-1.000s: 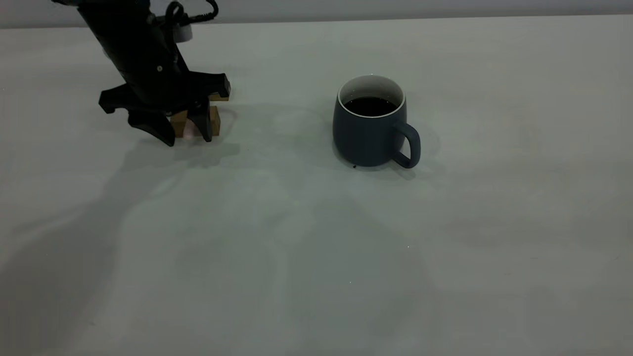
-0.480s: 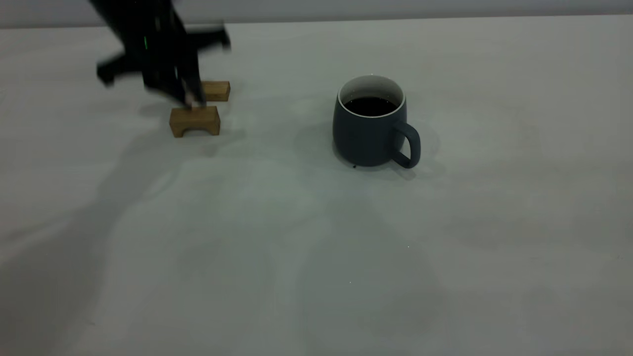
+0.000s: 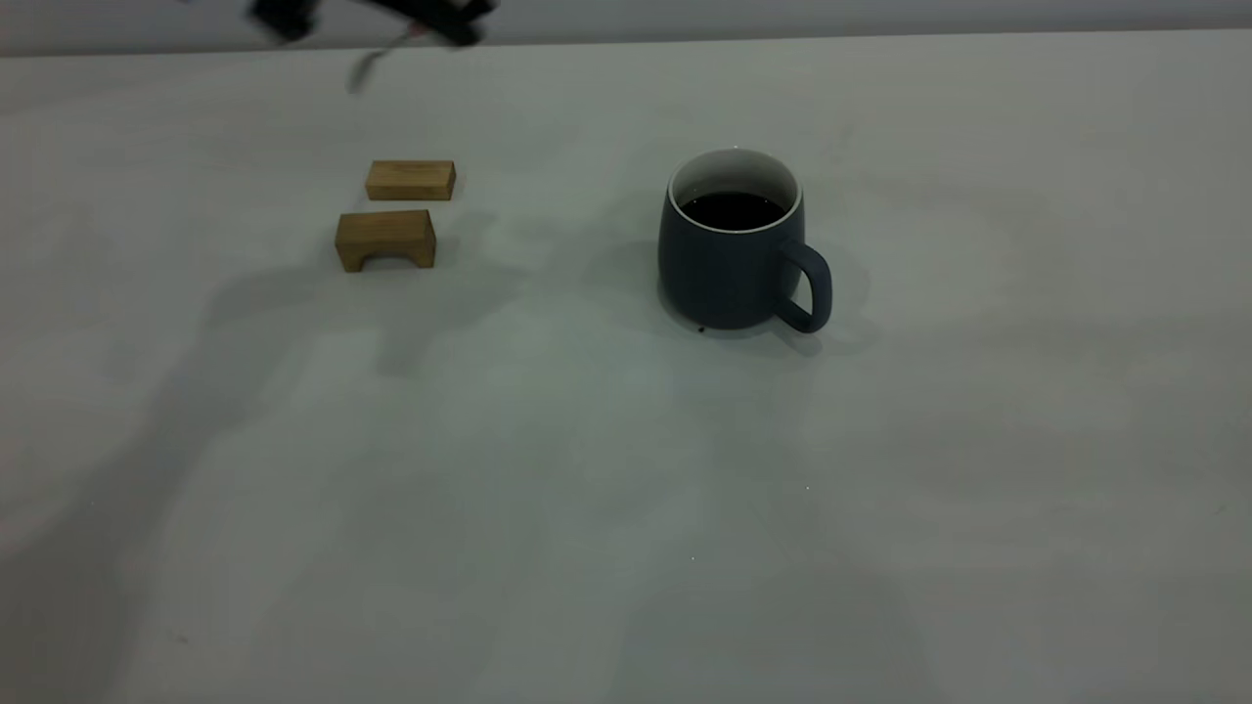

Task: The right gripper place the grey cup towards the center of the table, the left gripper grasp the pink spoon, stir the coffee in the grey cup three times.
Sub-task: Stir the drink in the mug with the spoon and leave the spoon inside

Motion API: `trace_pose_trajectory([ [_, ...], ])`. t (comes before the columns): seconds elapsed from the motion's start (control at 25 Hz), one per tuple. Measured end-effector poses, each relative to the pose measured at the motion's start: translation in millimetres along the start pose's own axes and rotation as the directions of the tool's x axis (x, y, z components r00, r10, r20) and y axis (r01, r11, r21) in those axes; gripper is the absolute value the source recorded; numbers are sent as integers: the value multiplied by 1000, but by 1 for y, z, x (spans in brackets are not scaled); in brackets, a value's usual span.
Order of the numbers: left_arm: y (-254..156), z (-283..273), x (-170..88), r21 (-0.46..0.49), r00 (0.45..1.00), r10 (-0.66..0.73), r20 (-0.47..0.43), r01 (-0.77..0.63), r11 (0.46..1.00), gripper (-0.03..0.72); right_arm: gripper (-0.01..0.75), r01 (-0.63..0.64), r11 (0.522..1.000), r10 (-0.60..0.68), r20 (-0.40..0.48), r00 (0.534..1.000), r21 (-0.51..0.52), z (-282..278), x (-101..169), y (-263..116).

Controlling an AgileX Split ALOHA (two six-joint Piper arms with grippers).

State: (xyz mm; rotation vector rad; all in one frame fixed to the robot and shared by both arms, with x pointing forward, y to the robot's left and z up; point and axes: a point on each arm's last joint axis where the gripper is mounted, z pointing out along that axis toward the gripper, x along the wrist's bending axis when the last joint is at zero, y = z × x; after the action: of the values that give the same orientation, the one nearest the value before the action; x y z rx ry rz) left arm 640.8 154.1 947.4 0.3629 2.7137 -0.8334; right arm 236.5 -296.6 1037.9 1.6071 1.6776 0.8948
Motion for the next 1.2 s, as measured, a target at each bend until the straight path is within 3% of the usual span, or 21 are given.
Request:
trace_pose_trajectory([
  [0.16, -15, 11, -7, 224, 959, -282, 31, 268, 937, 158, 238, 0, 1000, 0, 0, 1000, 0, 0, 0, 0],
  [0.4, -28, 58, -11, 497, 830, -556, -44, 501, 709, 158, 238, 0, 1000, 0, 0, 1000, 0, 0, 0, 0],
  [0.48, -28, 70, -10, 528, 812, -580, -62, 520, 672, 158, 238, 0, 1000, 0, 0, 1000, 0, 0, 0, 0],
  [1.0, -11, 122, -2, 520, 801, -585, -127, 557, 648, 158, 238, 0, 1000, 0, 0, 1000, 0, 0, 0, 0],
  [1.2, 0, 139, 1, 504, 843, -532, -76, 493, 709, 158, 238, 0, 1000, 0, 0, 1000, 0, 0, 0, 0],
])
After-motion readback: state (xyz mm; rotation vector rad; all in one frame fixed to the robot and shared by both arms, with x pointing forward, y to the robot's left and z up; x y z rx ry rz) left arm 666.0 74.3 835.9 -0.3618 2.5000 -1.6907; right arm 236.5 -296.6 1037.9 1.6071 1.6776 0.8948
